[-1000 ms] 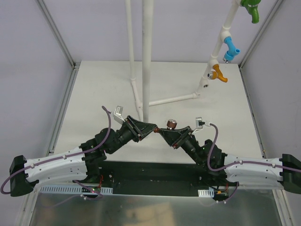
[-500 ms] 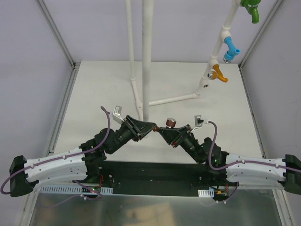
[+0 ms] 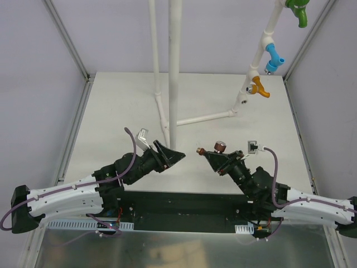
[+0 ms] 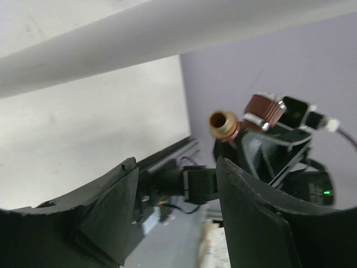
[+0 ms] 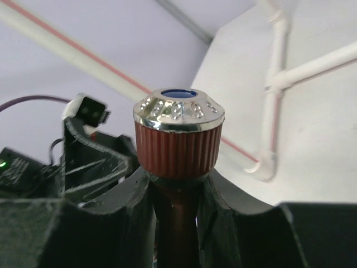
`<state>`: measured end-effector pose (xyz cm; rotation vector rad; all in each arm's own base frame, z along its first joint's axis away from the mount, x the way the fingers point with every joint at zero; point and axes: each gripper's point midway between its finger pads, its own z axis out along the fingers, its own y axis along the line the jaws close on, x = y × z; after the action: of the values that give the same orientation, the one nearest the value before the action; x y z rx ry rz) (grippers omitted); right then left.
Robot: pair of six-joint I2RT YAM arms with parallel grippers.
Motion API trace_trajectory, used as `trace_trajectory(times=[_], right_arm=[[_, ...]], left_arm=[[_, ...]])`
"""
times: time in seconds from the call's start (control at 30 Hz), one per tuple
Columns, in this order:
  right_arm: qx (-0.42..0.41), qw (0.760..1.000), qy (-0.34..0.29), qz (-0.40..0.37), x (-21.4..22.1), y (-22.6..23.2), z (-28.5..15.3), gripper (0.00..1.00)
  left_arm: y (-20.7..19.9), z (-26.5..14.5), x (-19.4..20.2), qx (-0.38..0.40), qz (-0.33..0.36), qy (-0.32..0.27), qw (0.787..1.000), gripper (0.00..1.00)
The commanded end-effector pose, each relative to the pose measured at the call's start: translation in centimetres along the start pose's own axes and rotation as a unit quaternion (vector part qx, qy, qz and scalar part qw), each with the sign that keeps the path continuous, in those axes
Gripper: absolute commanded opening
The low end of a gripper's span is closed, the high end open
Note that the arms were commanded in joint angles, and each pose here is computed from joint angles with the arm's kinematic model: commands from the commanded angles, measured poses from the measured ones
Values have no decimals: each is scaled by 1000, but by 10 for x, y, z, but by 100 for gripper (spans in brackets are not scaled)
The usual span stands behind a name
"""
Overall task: Install the water faucets
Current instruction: Pick up the adaptor at the center of the board.
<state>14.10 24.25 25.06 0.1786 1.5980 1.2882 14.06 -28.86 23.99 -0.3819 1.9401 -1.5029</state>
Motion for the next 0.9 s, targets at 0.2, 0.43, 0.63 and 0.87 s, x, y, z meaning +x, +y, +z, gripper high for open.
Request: trace_trajectory(times=[0.2, 0.43, 0.63, 0.87], right_arm=[[203, 975, -71, -63, -50, -82, -40, 0], [283, 949, -95, -102, -80, -97, -60, 0], [316, 936, -73, -138, -78, -98, -58, 0], [342, 931, 9, -125, -60, -107, -34, 0]], left_arm=[[57, -36, -11, -131, 243, 42, 960, 56], [85, -78, -82, -201, 220, -130, 946, 40], [90, -46, -105, -238, 223, -107, 939, 45], [63, 31, -133, -100, 138, -53, 984, 40]])
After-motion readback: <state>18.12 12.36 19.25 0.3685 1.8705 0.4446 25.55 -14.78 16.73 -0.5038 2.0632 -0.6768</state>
